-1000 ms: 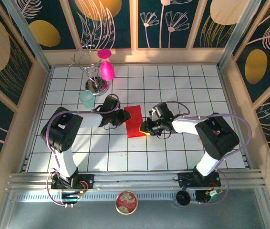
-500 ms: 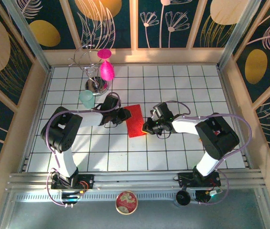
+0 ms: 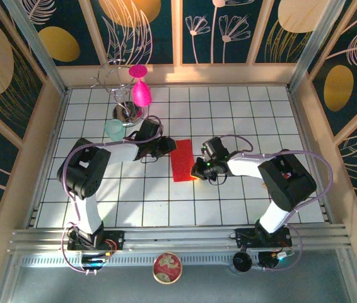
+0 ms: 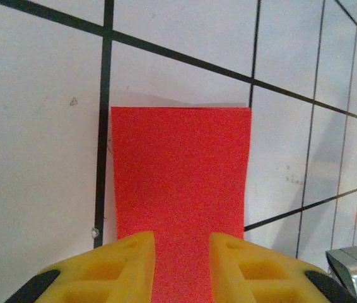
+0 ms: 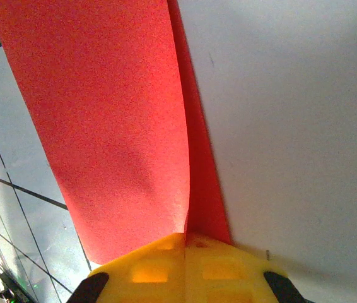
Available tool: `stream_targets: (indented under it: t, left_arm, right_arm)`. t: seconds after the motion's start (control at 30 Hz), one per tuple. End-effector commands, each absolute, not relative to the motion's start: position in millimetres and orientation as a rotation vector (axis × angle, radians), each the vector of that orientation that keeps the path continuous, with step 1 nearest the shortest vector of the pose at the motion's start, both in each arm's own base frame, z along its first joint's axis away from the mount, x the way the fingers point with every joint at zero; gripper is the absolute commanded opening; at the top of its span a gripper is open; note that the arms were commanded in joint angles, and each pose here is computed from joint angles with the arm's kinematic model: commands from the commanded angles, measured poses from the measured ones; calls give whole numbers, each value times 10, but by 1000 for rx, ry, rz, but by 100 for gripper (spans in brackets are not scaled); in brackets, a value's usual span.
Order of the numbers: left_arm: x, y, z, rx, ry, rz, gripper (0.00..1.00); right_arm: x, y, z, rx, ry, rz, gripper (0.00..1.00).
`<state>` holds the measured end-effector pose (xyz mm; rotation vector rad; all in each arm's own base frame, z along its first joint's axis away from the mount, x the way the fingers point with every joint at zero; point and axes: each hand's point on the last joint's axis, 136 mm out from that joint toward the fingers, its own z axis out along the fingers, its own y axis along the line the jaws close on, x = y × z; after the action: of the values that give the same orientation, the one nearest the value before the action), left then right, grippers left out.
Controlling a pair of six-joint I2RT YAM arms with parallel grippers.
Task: Fold a paper plane with a square sheet of paper (pick it up from the middle)
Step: Fold the triangle a second time at the center of the table.
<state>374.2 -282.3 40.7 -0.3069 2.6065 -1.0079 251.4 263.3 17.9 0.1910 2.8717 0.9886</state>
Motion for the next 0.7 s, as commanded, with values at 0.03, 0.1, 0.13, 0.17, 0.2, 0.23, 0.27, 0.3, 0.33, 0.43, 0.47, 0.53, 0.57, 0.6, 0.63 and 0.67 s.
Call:
stream_targets:
  t: [0.03, 0.1, 0.13, 0.17, 0.2, 0.23, 0.27, 0.3, 0.33, 0.43, 0.47, 0.53, 0.57, 0.6, 0.63, 0.67]
  left_arm:
    - [3758, -2853, 297, -284, 2639, -978, 28]
    - [3748, -2852, 265, -286, 2646, -974, 27]
    - [3745, -2848, 248, -286, 2650, -971, 27]
    - [3733, -2843, 218, -289, 2659, -967, 26]
    - [3721, -2840, 191, -291, 2668, -964, 26]
    - [3715, -2831, 164, -296, 2675, -956, 25]
    - [3706, -2825, 144, -298, 2682, -951, 25]
    - [3697, -2809, 112, -303, 2690, -942, 25]
    - [3690, -2807, 92, -304, 2696, -937, 24]
    - [3664, -2787, 34, -311, 2714, -923, 24]
    - [3657, -2783, 28, -311, 2716, -921, 23]
    - [3648, -2773, 5, -313, 2722, -915, 23]
    - [3645, -2776, 7, -310, 2722, -915, 23]
    - [3644, -2769, -6, -312, 2726, -909, 23]
    - [3648, -2768, -1, -311, 2726, -906, 23]
    - [3643, -2765, 0, -307, 2727, -902, 23]
  right_arm:
    - [2576, 2653, 287, 197, 2853, 980, 0]
    - [2582, 2660, 289, 197, 2852, 983, 0]
    - [2578, 2662, 288, 197, 2855, 985, 0]
    - [2586, 2666, 297, 196, 2852, 987, 0]
    - [2589, 2675, 307, 193, 2850, 993, 0]
    - [2596, 2684, 319, 190, 2846, 999, 0]
    - [2607, 2698, 342, 185, 2839, 1008, 0]
    - [2624, 2722, 378, 178, 2828, 1024, 0]
    - [2636, 2743, 406, 172, 2819, 1040, 0]
    - [2681, 2839, 526, 141, 2776, 1115, 0]
    - [2695, 2873, 561, 130, 2763, 1141, 0]
    - [2715, 2952, 613, 113, 2742, 1199, 0]
    - [2723, 2977, 617, 108, 2740, 1213, 0]
    - [2739, 2998, 622, 106, 2741, 1217, 0]
    - [2756, 3010, 623, 102, 2741, 1216, 0]
    - [2768, 3016, 630, 100, 2737, 1218, 0]
